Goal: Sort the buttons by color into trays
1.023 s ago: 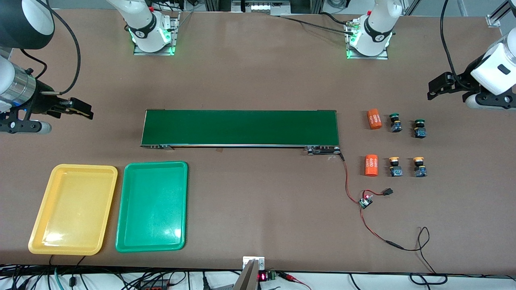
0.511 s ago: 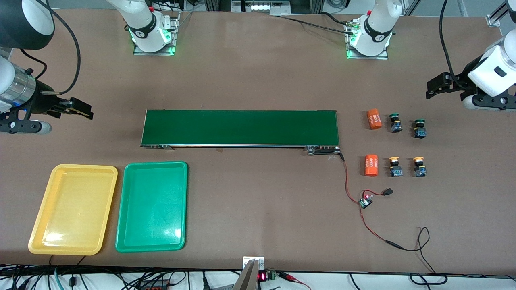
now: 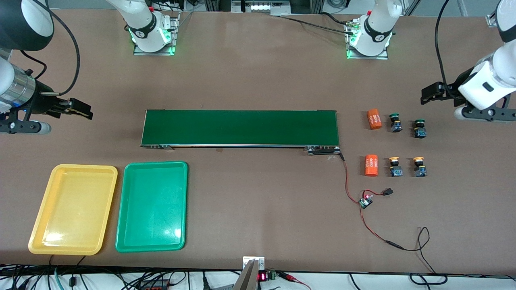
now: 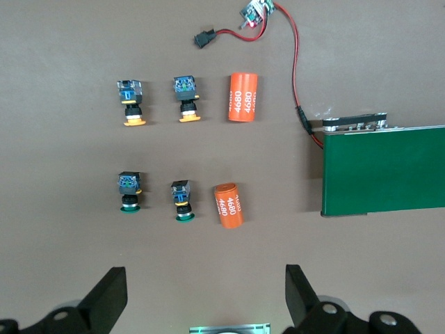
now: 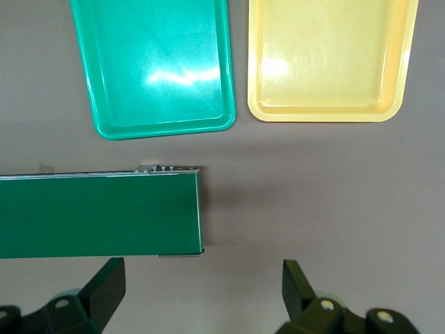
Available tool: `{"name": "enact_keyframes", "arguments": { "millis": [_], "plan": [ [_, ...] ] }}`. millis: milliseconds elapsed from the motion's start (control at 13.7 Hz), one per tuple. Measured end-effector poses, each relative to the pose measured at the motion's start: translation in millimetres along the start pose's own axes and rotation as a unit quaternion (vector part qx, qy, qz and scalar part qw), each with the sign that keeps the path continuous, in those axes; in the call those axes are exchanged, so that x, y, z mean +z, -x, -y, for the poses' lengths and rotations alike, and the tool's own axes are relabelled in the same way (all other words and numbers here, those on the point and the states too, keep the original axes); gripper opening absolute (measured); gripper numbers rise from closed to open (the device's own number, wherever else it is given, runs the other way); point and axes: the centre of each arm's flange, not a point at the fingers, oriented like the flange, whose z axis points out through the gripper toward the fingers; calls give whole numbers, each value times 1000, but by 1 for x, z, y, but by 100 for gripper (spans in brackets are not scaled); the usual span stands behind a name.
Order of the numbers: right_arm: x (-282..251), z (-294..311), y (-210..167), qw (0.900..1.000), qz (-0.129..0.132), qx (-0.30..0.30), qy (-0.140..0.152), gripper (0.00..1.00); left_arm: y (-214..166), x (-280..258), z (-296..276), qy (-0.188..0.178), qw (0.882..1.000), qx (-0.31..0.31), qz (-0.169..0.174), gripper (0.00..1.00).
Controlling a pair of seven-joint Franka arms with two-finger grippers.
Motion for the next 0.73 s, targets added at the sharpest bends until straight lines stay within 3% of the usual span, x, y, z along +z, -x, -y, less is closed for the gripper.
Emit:
{"name": "enact_keyframes", "arguments": {
  "millis": [292,731],
  "plan": [
    [2,-1,0,1000,2,-1,0,100,-35,59,-2,1,999,3,42,100],
    [10,0,1,1000,15,-4,1,100,-103,161,-24,1,999,22,26,100]
  ]
}}
